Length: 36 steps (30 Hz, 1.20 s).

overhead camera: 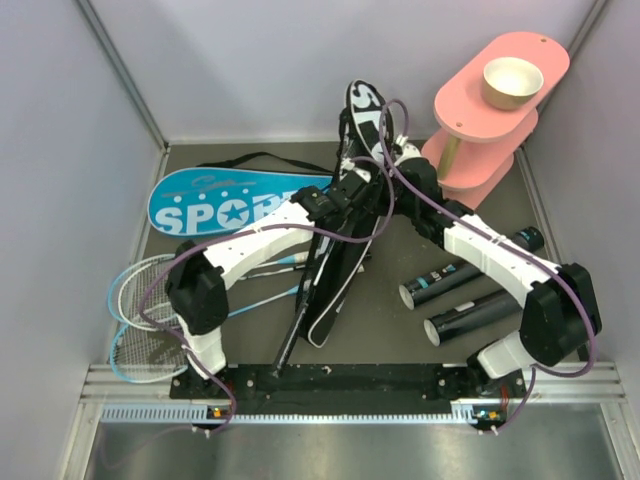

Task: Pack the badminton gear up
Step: Place the racket in the racket bag.

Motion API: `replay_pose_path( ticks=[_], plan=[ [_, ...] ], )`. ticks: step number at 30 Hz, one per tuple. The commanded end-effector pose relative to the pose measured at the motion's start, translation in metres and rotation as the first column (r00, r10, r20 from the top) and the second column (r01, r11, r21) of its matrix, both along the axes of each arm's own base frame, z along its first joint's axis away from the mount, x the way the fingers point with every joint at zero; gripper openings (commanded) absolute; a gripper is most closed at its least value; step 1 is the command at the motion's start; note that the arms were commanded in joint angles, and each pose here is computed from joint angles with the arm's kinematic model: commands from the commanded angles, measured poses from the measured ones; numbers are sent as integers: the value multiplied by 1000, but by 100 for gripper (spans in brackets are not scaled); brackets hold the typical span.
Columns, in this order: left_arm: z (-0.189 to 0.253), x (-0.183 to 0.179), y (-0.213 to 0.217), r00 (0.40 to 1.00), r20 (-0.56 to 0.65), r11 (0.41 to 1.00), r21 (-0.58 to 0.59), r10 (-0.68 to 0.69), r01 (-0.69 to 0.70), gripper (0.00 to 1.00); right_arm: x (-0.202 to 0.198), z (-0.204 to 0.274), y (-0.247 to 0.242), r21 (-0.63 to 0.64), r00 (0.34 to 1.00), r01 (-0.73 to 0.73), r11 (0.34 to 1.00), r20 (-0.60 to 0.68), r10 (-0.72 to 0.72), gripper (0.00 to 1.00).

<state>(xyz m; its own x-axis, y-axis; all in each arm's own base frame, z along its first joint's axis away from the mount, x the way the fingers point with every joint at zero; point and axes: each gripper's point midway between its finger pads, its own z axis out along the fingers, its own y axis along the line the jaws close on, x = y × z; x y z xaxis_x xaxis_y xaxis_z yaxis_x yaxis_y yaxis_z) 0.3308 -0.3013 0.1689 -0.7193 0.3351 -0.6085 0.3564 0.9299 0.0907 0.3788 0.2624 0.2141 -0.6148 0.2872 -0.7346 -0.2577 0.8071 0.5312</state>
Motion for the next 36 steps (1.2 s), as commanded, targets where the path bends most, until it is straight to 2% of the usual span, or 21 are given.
replay_pose_path(
  ticks=[1, 9, 13, 15, 18, 19, 20, 21, 23, 25, 29, 36],
  plan=[
    [46, 11, -13, 979, 126, 945, -307, 157, -112, 0, -24, 46, 7, 138, 999, -22, 990, 34, 18, 0],
    [59, 30, -40, 974, 97, 903, -402, 204, -150, 0, -49, -8, 6, 220, 993, 16, 975, -121, 11, 0],
    [56, 38, -68, 989, 61, 905, -414, 136, -99, 0, -53, -22, 2, 197, 993, 14, 980, -121, 10, 0],
    [56, 33, -83, 998, 35, 903, -429, 50, -31, 0, -53, -26, -1, 178, 993, 20, 984, -122, 2, 0],
    [50, 21, -81, 1000, 12, 909, -417, -4, 9, 0, -51, -27, -10, 179, 993, 30, 983, -117, -9, 0],
    [49, 16, -76, 1000, 6, 912, -411, -9, 11, 5, -50, -26, -12, 180, 993, 35, 983, -114, -14, 0],
    [36, 9, -73, 999, -4, 916, -400, -34, 29, 17, -49, -27, -14, 178, 993, 38, 983, -113, -18, 0],
    [47, 1, -68, 999, 11, 906, -421, -49, 50, 21, -49, -27, -15, 179, 994, 39, 983, -111, -19, 0],
    [35, -13, -60, 997, -11, 906, -417, -77, 65, 34, -48, -26, -18, 177, 994, 43, 983, -104, -24, 0],
    [42, -33, -61, 987, -35, 880, -460, -155, 122, 40, -46, -22, -18, 183, 995, 39, 982, -94, -22, 0],
    [23, -67, -53, 965, -138, 867, -481, -222, 131, 42, -44, -14, -18, 186, 997, 36, 982, -74, -22, 0],
    [7, -96, -52, 937, -185, 842, -513, -296, 164, 42, -46, -16, -18, 179, 997, 28, 983, -77, -14, 0]
  ],
)
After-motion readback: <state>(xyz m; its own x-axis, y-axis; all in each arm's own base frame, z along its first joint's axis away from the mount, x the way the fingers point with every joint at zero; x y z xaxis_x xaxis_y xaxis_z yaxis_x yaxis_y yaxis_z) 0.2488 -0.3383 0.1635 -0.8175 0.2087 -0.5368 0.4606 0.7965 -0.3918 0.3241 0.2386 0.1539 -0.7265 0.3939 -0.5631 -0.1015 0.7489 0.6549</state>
